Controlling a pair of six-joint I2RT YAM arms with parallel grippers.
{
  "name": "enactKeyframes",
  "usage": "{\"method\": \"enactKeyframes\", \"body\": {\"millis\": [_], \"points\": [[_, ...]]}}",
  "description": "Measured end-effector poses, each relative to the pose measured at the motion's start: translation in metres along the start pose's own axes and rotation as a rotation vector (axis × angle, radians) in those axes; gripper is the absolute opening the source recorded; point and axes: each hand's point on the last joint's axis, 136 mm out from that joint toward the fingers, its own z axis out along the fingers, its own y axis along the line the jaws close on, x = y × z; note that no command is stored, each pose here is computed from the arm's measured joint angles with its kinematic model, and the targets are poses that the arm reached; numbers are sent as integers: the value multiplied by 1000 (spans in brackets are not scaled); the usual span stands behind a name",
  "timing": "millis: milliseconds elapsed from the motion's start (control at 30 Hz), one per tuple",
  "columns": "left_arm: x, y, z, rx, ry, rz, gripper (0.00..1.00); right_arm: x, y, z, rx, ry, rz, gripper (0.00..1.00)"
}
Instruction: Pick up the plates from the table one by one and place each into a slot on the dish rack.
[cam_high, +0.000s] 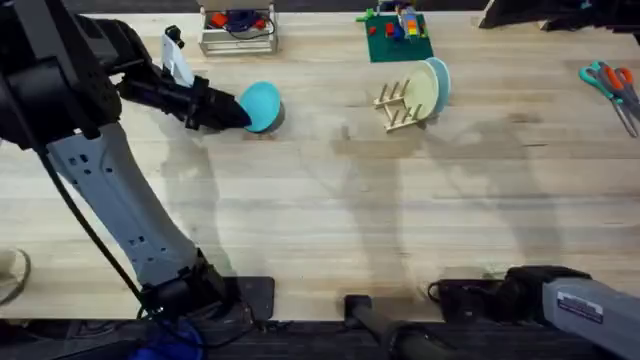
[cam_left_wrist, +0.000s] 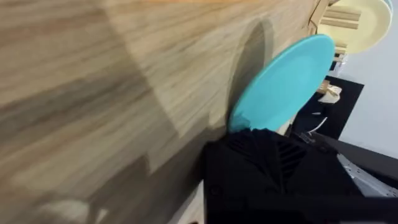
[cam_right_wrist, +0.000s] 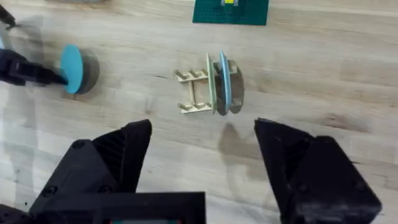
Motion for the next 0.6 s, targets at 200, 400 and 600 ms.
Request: {"method": "enactKeyframes", "body": {"millis": [200, 400, 600], "points": [[0, 0, 0, 0, 0, 0, 40, 0, 1, 0, -8, -1, 0, 994], [0, 0, 0, 0, 0, 0, 40, -2, 11, 12, -56, 21, -9, 994], [0, 0, 0, 0, 0, 0, 40, -16, 47, 44, -165, 16, -89, 994]]}}
